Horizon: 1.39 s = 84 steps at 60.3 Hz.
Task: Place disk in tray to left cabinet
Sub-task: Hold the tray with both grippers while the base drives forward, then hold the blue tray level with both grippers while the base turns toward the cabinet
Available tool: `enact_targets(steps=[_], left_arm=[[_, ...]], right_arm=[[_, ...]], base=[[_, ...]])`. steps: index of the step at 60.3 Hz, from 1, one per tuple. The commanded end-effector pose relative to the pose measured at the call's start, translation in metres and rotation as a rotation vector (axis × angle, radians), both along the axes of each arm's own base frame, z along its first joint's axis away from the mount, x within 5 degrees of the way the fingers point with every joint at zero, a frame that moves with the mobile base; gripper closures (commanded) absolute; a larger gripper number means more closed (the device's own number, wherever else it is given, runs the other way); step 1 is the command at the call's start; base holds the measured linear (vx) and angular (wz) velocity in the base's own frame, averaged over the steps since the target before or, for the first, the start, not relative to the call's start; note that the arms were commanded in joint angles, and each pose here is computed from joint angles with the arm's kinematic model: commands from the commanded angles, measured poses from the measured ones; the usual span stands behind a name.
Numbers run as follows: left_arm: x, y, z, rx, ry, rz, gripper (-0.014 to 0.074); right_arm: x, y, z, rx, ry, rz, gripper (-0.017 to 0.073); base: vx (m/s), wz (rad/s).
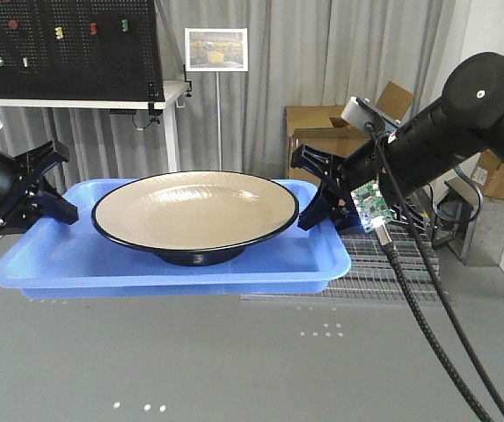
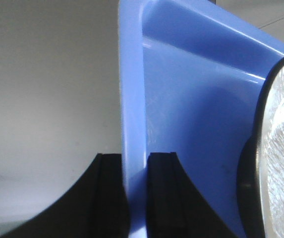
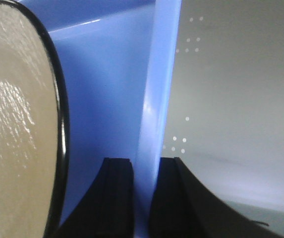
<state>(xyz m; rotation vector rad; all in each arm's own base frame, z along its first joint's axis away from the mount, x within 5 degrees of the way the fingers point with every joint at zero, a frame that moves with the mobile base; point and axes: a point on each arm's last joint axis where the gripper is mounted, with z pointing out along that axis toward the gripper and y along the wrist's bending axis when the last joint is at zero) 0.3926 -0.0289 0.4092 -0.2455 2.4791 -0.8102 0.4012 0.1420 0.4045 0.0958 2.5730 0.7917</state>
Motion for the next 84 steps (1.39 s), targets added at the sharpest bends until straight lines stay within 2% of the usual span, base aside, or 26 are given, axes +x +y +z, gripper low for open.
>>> enact_targets(steps=[1,84], left_arm=[[-0.0231,-0.0205,0.0430,-0.157,-0.111,-0.066,0.0596],[-0.0231,-0.0205,0.0430,-0.157,-0.112,-0.066,0.0596]], right_arm=[[-0.0271,0.0132,0.0431,0.158,-0.086,0.078,0.0561],[-0.0271,0.0131,0.0432,0.158,-0.087,0.077,0.0561]], base=[[0.56,-0.03],[0.51,-0.04]])
